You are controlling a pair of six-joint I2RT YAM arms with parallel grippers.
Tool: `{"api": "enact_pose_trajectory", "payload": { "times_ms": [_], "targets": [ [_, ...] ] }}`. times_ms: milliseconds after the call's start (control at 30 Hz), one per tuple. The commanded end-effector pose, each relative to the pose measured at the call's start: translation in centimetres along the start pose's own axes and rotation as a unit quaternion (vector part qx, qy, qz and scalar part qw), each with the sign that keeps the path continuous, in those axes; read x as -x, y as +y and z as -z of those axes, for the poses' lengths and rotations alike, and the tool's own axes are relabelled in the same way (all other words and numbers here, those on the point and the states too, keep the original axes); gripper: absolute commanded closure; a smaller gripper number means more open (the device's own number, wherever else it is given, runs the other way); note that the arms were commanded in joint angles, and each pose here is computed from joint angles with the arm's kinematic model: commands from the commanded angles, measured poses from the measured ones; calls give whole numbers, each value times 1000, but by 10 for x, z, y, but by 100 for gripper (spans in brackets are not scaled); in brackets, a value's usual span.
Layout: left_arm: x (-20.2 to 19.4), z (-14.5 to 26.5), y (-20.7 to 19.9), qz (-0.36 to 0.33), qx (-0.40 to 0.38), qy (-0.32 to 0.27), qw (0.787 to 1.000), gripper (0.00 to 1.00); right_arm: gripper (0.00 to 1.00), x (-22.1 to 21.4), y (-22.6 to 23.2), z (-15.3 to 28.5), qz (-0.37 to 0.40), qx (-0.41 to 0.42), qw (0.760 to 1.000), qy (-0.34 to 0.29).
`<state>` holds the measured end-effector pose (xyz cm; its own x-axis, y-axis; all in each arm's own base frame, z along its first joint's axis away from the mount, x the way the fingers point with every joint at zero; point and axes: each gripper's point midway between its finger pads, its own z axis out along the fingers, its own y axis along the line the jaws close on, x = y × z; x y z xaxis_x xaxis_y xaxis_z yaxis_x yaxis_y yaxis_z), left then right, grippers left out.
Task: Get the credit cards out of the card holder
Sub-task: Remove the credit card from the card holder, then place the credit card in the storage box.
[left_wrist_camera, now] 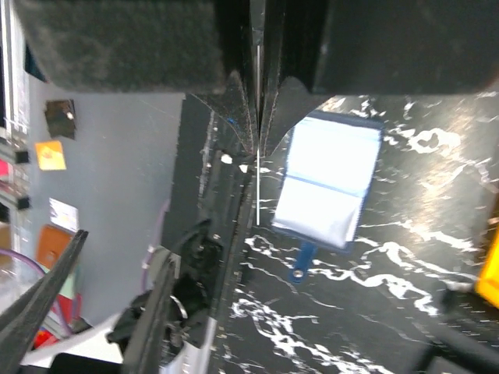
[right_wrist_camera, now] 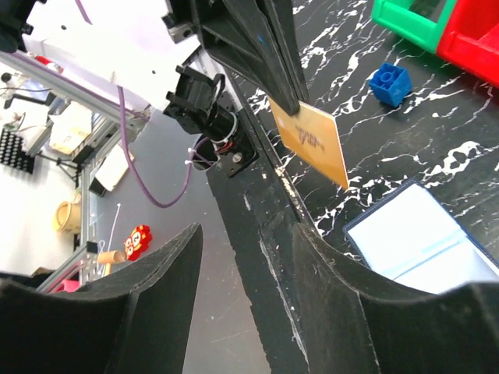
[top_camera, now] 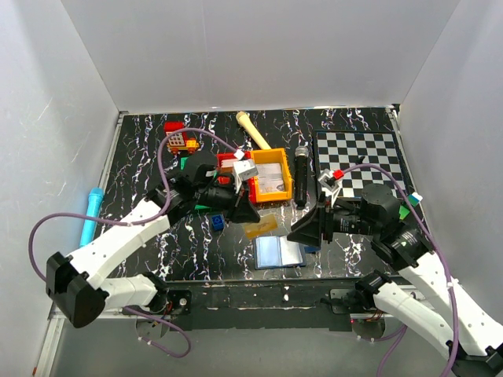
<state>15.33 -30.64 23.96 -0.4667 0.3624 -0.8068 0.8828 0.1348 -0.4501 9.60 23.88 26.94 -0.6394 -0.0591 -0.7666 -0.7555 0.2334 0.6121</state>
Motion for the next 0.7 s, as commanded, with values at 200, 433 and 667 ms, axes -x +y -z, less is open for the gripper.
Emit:
{"api": "enact_pose_trajectory", "payload": {
  "times_ms": [200, 433, 667],
  "targets": [
    [27, 55, 66, -41, 233, -69, 969, 100, 42, 14, -3, 15, 25, -55, 997, -38],
    [17, 60, 134, -190, 282, 14, 940, 100, 42, 10, 0, 15, 23, -43, 998, -36],
    [37, 73, 148, -350, 243, 18, 904, 100, 43, -4, 0, 17, 14, -32, 999, -30]
  ]
}}
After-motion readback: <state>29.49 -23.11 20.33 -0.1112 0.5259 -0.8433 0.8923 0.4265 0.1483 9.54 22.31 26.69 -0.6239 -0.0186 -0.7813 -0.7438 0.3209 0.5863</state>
